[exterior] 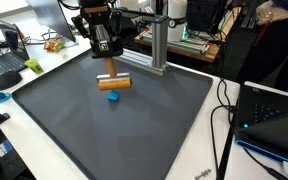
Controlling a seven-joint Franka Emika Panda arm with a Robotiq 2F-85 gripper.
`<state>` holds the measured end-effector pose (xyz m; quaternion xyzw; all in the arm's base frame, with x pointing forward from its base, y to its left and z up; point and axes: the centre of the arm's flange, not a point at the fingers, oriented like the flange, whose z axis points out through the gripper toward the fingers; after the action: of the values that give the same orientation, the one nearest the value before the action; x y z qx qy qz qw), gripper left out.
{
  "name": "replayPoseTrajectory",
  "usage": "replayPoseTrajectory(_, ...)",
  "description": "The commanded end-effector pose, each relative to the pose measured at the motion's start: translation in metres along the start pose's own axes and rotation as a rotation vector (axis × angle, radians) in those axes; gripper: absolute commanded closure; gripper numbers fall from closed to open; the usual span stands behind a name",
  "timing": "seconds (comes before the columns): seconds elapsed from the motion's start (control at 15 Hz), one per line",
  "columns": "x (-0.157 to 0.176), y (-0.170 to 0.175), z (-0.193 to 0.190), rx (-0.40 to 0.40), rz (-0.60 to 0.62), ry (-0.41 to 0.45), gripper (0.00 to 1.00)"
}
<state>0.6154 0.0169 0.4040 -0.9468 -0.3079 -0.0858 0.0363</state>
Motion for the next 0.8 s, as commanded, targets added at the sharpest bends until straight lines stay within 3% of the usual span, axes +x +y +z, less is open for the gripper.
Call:
replayPoseTrajectory(0.0,-0.014,-0.014,-0.028,-0.01,-0.2,-0.026,0.78)
replayPoseTrajectory(0.2,-0.009,-0.021,-0.027,0.008,-0.358,-0.037,0.78)
replayPoseTrajectory(0.67,0.0,-0.021,-0.012,-0.083,-0.653,-0.25,0.78)
replayPoseTrajectory(0.73,-0.003,-0.026,-0.005,-0.049,-0.572,-0.205,0.53)
